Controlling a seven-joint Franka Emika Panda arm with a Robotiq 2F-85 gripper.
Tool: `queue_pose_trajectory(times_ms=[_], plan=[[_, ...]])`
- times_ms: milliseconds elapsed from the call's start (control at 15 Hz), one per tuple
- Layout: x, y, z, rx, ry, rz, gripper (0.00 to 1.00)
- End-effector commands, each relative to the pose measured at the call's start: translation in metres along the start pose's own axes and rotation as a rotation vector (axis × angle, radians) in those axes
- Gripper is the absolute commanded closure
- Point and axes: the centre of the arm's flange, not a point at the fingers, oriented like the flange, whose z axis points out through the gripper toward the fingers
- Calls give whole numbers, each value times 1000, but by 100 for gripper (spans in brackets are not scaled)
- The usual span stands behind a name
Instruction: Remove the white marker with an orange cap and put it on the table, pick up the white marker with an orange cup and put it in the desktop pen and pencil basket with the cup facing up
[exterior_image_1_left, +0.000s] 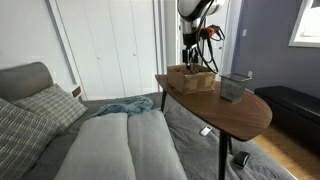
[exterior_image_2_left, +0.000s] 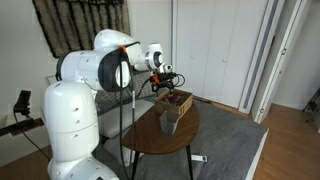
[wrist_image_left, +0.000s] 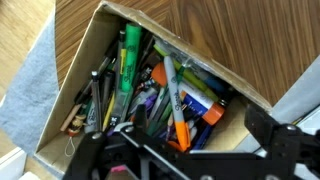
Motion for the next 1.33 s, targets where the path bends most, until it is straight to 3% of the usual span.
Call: queue_pose_trajectory(times_ms=[0, 200, 267, 933, 1000, 1133, 1267], plan=[[30, 17, 6, 30, -72, -68, 0], [40, 18, 15, 38, -107, -98, 0], [20, 10, 20, 37, -80, -66, 0], [26, 19, 56, 46, -88, -86, 0], [26, 21, 58, 43, -76, -83, 3], [27, 26, 59, 32, -45, -76, 28], [27, 29, 59, 29, -31, -72, 39]])
